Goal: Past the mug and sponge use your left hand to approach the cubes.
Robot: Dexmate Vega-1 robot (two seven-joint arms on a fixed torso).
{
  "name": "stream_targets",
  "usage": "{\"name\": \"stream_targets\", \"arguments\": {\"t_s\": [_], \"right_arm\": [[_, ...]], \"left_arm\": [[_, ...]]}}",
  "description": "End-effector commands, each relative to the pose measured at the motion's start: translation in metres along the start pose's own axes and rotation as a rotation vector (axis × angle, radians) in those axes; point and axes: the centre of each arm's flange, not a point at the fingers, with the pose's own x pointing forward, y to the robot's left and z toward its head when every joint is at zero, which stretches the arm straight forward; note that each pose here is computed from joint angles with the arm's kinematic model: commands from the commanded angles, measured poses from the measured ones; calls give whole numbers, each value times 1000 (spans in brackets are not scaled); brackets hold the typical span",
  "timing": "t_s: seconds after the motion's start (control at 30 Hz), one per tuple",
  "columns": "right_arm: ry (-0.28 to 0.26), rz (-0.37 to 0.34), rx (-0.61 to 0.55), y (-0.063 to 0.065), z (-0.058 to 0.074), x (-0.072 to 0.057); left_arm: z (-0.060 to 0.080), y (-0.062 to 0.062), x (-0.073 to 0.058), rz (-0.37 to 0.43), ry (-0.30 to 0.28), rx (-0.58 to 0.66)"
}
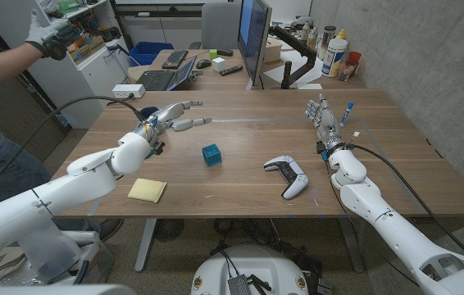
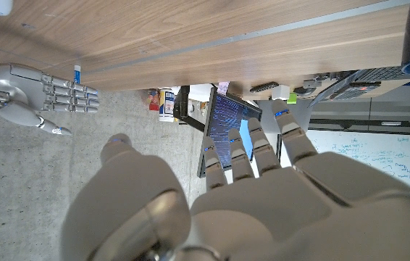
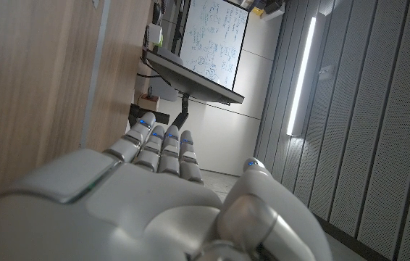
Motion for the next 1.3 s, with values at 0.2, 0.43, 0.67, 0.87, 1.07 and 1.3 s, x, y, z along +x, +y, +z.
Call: {"name": "stream_targets", "arguments": {"t_s": [0.2,0.43,0.67,0.87,1.07,1.3], "right_arm": [[-9,2,2,-2,4,-4],[-10,-4,3,-4,5,-6],[-10,-8,5,-7,6,-6],[-10,-13,7,-7,5,-6],[-10,-13,6,-4,3,-8],[-20,-10,-3,0,7,-9]], "left_arm": [[11,-4,10,-43,1,74],[18,-8,18,-64,-11,87],[24,-13,23,-80,-25,98],[28,-17,24,-94,-34,105],[28,-24,23,-117,-37,113],[30,-29,20,-133,-49,131]]}}
